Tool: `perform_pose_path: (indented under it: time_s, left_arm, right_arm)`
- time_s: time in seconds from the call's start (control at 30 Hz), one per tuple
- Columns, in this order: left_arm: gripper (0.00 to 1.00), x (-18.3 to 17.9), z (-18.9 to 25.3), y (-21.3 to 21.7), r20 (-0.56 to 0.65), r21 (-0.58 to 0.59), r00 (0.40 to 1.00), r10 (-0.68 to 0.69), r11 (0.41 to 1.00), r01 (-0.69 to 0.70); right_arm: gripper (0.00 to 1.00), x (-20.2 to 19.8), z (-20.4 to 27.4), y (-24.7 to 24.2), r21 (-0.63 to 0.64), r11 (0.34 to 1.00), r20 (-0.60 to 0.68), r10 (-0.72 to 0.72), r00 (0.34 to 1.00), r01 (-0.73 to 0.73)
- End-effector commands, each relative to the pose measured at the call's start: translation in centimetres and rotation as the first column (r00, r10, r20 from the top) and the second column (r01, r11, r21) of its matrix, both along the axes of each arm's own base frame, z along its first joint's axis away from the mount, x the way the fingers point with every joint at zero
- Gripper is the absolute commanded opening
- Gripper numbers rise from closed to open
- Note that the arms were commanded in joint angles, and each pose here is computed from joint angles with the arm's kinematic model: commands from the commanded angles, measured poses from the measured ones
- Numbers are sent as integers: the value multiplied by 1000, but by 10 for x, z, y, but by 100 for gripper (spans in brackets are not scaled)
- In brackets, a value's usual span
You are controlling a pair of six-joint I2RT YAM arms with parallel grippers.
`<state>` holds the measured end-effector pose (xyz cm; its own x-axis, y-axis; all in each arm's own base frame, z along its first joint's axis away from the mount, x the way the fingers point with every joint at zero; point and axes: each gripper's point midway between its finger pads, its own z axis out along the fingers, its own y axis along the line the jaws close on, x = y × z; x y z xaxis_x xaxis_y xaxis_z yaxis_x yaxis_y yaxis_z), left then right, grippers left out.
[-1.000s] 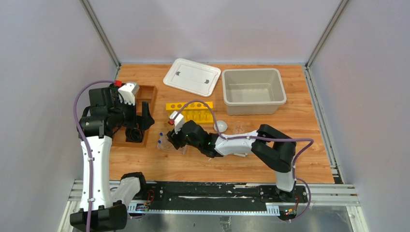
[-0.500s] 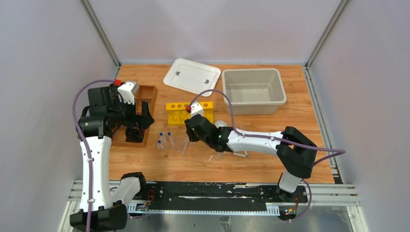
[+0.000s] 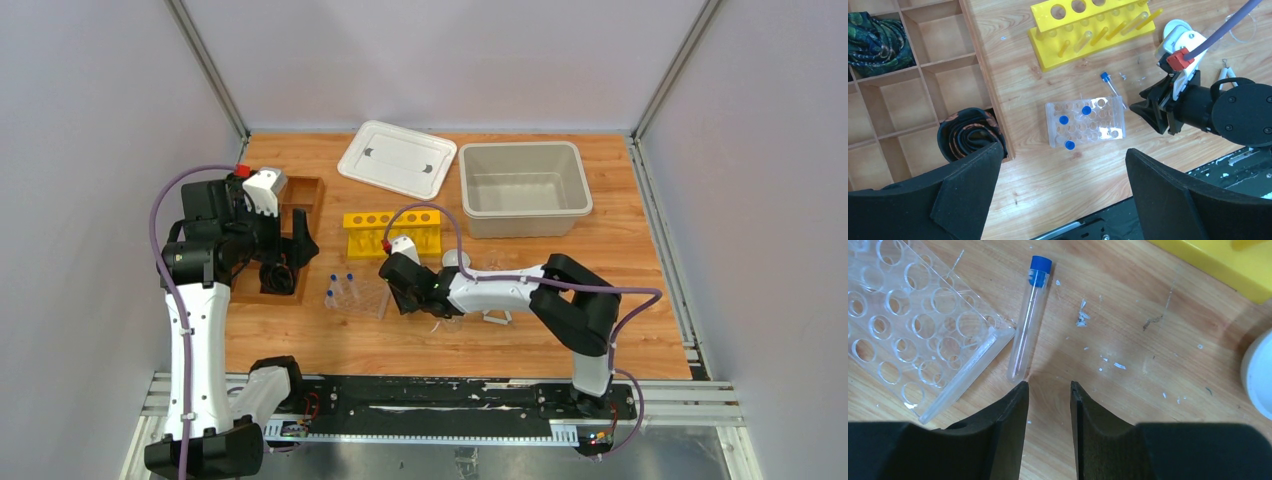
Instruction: Organize the chemistry lab equipment
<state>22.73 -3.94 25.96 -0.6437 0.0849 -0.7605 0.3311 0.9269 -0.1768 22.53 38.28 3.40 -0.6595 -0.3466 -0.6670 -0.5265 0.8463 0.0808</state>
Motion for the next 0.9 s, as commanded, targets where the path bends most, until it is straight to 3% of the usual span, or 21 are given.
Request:
perform_pose_path:
  time_s: [0.0,0.53,0.87]
  left_arm:
    - [100,0,13,0,46,13,999,-8,1000,8]
    - [100,-2,12,1,49,20,999,-9,1000,8]
    - [100,-2,13,1,51,24,999,-8,1000,7]
  right_arm:
    - [41,2,7,10,21,1000,-14,8,1000,-7]
    - [46,10,18,26,36,999,-5,24,1000,-24]
    - [40,25,-2,26,13,1000,-22,-20,1000,20]
